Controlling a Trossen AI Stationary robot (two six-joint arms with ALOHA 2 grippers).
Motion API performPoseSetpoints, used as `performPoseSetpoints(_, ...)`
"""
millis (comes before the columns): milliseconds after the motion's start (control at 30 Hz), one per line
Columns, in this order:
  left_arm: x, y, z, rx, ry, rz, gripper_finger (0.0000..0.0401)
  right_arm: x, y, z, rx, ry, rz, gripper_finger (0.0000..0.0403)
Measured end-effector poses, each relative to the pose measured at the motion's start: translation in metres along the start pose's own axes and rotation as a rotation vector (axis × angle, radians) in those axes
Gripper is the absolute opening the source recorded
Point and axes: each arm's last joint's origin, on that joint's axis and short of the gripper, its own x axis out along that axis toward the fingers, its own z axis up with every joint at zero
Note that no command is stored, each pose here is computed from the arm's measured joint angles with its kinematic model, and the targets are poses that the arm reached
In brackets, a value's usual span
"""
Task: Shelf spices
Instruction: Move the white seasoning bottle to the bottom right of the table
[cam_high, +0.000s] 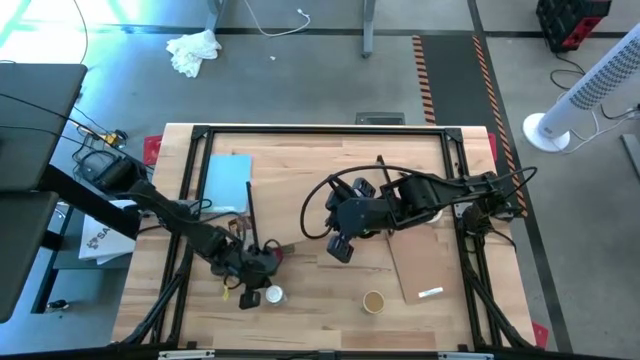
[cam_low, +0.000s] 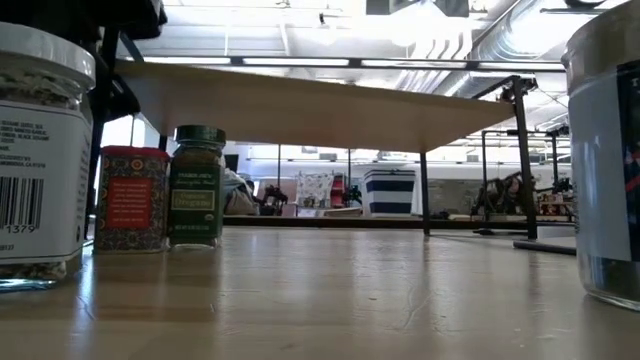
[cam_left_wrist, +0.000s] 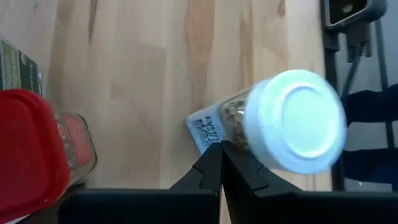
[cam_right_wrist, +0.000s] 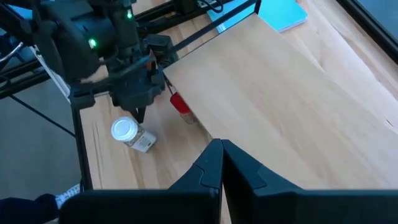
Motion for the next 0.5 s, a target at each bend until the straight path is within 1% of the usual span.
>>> performPoseSetpoints(133, 0.011, -0.003, 0.003, -0.013, -0.030, -0.020, 0.0000, 0.000, 0.000, 0.000, 0.002, 0.000, 0.000, 0.0000)
performPoseSetpoints(267, 0.018, -0.006, 0.005, -0.022, -0.016, -0.085, 0.0000, 0.000, 0.000, 0.000, 0.003, 0.000, 0.000, 0.0000)
performPoseSetpoints(367, 0.017, -0.005, 0.002, -0.028, 0.017, -0.081, 0.0000, 0.000, 0.000, 0.000, 0.003, 0.000, 0.000, 0.0000)
performPoseSetpoints(500, 0.006, -0.006, -0.001, -0.014, 0.030, -0.069, 0.0000, 0.000, 0.000, 0.000, 0.003, 0.000, 0.000, 0.0000)
